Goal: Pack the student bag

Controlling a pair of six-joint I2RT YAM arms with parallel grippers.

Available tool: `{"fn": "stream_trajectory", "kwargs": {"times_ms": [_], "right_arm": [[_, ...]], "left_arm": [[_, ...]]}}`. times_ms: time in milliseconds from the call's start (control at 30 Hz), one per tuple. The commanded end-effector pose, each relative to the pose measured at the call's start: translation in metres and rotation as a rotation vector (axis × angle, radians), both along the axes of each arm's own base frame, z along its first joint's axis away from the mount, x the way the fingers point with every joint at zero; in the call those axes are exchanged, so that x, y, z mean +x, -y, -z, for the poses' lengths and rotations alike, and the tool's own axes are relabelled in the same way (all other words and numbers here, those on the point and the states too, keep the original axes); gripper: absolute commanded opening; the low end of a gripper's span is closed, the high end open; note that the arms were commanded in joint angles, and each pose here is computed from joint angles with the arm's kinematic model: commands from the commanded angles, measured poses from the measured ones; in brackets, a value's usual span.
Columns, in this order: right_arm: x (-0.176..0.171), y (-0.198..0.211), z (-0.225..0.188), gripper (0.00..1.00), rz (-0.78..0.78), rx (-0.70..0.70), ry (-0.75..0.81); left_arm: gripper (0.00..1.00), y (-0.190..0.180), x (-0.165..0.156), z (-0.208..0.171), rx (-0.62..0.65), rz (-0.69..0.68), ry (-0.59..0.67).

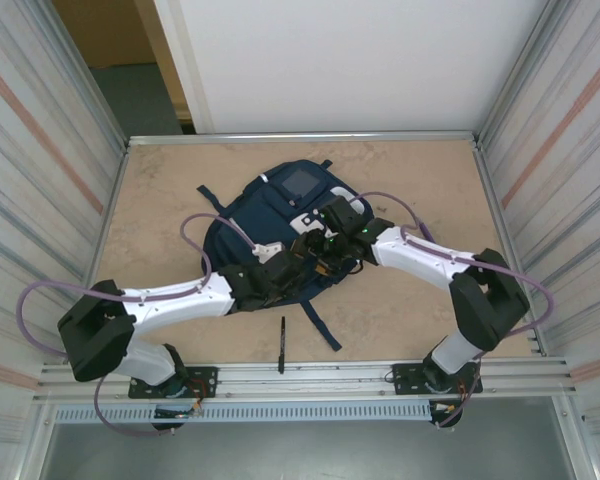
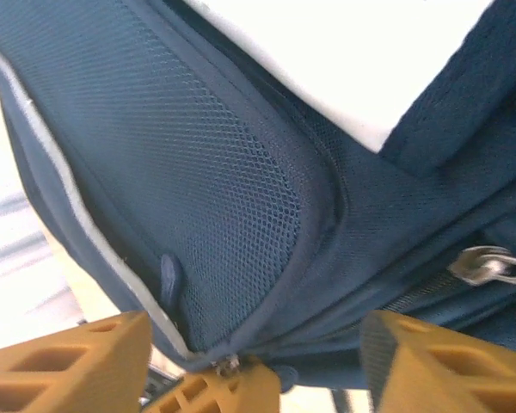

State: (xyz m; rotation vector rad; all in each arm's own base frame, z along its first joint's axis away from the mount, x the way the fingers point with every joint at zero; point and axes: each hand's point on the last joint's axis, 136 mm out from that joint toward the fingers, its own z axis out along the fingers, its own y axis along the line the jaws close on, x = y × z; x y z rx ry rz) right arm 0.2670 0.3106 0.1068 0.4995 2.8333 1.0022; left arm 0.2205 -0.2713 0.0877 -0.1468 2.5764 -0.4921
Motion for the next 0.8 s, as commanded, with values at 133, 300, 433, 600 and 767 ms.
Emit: {"fn": "stream_trajectory", "kwargs": {"times_ms": [133, 300, 433, 600, 767], "right_arm": [[-0.006, -0.032, 0.021, 0.29, 0.034, 0.014, -0.104], [0.005, -0.016, 0.018, 0.0, 0.041, -0.051, -0.067], [0.021, -0.007, -0.002, 0.0, -0.035, -0.015, -0.031], [0.04, 0.001, -0.023, 0.0, -0.141, 0.086, 0.003], [0.054, 0.022, -0.011, 0.0, -0.131, 0.1, -0.007]], "left_arm": [[0.0, 0.001, 0.003, -0.017, -0.062, 0.026, 0.089], [0.0, -0.033, 0.0, -0.021, 0.03, -0.031, 0.12], [0.0, -0.084, -0.001, -0.011, 0.104, -0.126, 0.138], [0.0, -0.14, -0.014, 0.01, 0.258, -0.152, 0.118], [0.0, -0.12, -0.012, -0.009, 0.193, -0.013, 0.171]]}}
